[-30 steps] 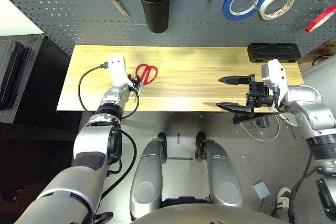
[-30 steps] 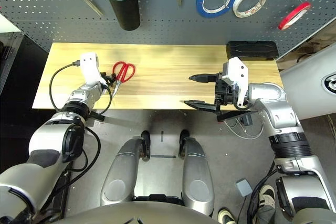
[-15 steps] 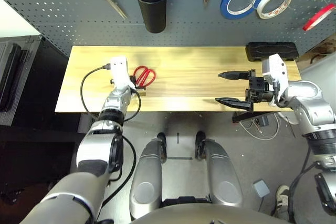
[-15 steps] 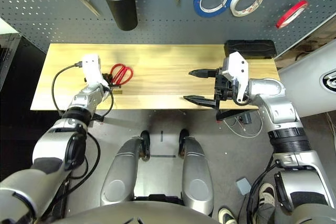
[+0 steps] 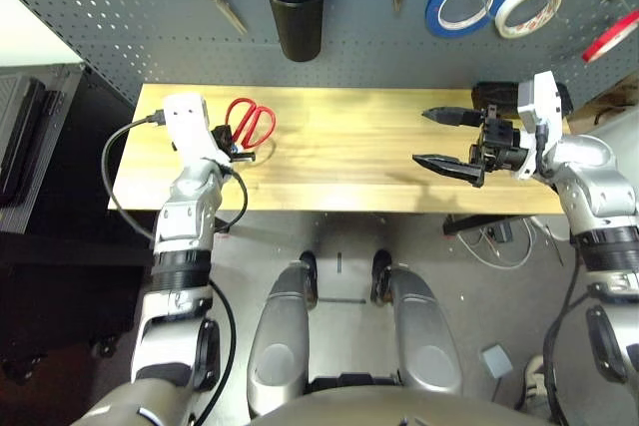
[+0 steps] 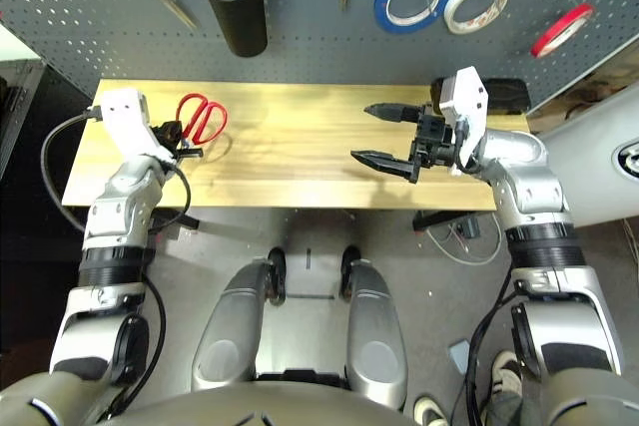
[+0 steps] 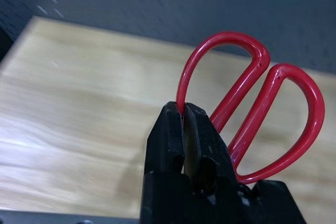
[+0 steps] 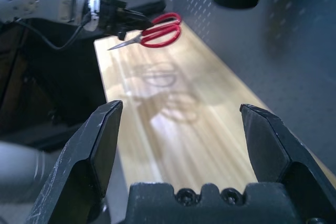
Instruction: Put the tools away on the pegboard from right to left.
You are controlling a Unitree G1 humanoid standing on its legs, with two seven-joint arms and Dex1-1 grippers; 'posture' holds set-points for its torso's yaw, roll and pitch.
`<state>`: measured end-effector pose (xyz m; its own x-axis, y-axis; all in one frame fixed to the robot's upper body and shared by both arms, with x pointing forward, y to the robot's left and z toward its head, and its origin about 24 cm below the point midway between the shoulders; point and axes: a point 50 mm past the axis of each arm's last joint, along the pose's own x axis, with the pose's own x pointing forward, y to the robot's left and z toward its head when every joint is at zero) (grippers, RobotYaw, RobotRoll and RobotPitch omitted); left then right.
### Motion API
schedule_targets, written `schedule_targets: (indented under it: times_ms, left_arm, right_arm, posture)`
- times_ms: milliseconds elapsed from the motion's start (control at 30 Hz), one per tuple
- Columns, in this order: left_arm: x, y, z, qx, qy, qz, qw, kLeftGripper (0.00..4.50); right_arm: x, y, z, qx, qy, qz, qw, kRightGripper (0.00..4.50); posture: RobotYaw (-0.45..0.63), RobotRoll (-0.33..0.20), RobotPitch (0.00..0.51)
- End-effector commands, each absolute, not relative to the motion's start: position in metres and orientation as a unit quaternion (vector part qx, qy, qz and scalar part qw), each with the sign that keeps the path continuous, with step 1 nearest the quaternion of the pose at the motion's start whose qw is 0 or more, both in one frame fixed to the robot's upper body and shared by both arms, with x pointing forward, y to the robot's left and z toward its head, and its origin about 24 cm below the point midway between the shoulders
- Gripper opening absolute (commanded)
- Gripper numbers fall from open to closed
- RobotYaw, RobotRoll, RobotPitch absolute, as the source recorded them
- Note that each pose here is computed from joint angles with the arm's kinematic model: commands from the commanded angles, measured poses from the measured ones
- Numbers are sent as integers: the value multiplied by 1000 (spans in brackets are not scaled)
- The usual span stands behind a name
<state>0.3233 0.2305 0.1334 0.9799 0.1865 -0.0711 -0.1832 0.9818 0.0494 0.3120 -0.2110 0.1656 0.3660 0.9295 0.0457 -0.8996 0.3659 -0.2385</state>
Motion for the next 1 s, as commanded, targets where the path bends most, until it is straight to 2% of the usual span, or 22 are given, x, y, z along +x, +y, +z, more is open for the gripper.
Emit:
schedule_targets:
  times_ms: [33, 133, 400, 867, 1000]
  left_arm:
    - [314, 243, 150, 6, -6, 126, 992, 25]
    - [310, 247, 169, 4, -64, 140, 988, 25]
    - [302, 261, 198, 11, -151, 187, 971, 25]
    - [307, 264, 256, -35, -261, 205, 943, 25]
    - [307, 262, 260, -50, -271, 197, 941, 25]
  right_arm:
    - [313, -216, 168, -82, -105, 552, 823, 4500]
    - [315, -216, 172, -70, -116, 554, 822, 4500]
    - [320, -215, 190, -36, -164, 550, 818, 4500]
    - [324, -211, 201, -48, -193, 549, 812, 4500]
    - [325, -210, 201, -48, -194, 551, 810, 4500]
  posture:
    - [-37, 0, 268]
    - [-34, 0, 257]
    - [-28, 0, 240]
    - [-26, 0, 224]
    - [-25, 0, 223]
